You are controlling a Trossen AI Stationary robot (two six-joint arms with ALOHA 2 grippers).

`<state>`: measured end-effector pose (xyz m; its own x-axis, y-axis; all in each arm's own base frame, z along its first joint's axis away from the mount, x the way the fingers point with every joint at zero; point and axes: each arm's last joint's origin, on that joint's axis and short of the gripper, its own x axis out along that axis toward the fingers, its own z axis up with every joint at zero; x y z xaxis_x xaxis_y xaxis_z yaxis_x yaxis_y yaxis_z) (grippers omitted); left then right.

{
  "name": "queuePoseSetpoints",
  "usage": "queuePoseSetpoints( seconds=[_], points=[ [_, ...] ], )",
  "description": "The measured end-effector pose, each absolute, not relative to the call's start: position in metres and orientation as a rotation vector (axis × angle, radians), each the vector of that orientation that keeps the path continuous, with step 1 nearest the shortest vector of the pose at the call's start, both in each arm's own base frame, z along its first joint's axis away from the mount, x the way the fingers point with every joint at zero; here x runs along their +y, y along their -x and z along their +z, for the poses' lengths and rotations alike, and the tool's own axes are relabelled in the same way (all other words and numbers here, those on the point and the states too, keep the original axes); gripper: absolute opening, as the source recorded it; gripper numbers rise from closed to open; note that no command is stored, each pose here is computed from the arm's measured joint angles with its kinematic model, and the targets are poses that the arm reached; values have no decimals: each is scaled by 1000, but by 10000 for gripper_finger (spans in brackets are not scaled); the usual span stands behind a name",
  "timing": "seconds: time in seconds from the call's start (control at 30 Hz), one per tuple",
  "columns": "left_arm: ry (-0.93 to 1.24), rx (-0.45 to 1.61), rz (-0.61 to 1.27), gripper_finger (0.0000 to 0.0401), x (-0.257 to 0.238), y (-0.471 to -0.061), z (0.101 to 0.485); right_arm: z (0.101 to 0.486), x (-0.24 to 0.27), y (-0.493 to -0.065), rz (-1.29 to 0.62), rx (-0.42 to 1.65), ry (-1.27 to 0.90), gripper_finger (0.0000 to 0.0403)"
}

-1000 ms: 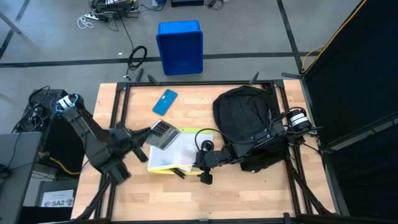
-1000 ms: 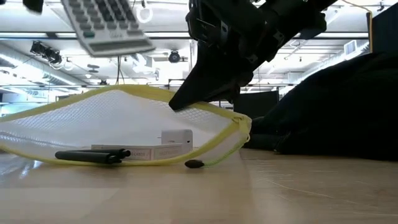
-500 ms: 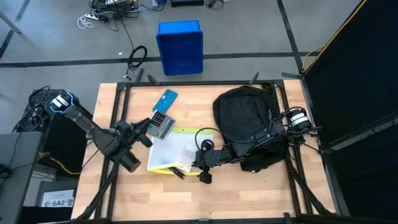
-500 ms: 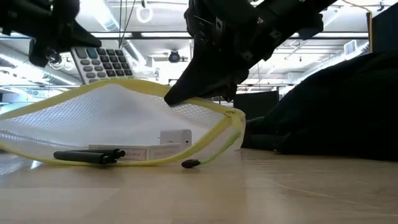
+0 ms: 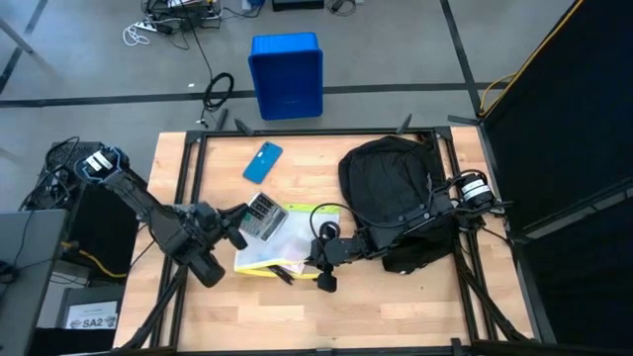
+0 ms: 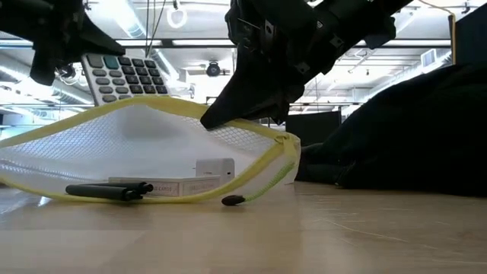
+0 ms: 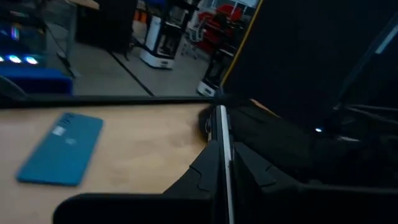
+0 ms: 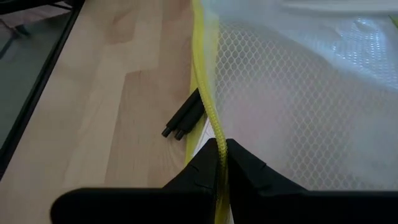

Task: Unpack backpack
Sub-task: Remove the gray calculator from the white zip bag

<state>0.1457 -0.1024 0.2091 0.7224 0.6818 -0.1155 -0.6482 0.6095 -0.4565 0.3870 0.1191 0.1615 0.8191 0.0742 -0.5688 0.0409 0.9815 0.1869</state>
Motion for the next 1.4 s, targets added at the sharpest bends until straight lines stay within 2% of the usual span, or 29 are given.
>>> queuePoseSetpoints(
  seconds=[0.33,0.5,0.73,1.0,1.17,1.27,1.4],
  points=[
    [583,95,570,0,-123,-178,228,161,124,-386,31,612,-192,0],
    [549,6,444,0,-116,-203,257,162,128,-384,50,615,-198,0],
    [452,-123,464,1,-81,-219,283,162,137,-381,79,620,-194,0],
    [430,-108,430,1,-27,-238,282,162,138,-381,82,620,-193,0],
    [440,-88,256,1,-7,-242,284,161,138,-381,81,622,-192,0],
    [363,-8,148,0,-7,-243,279,161,138,-381,80,624,-192,0],
    [224,177,140,0,-10,-241,263,161,138,-381,79,626,-191,0]
  ],
)
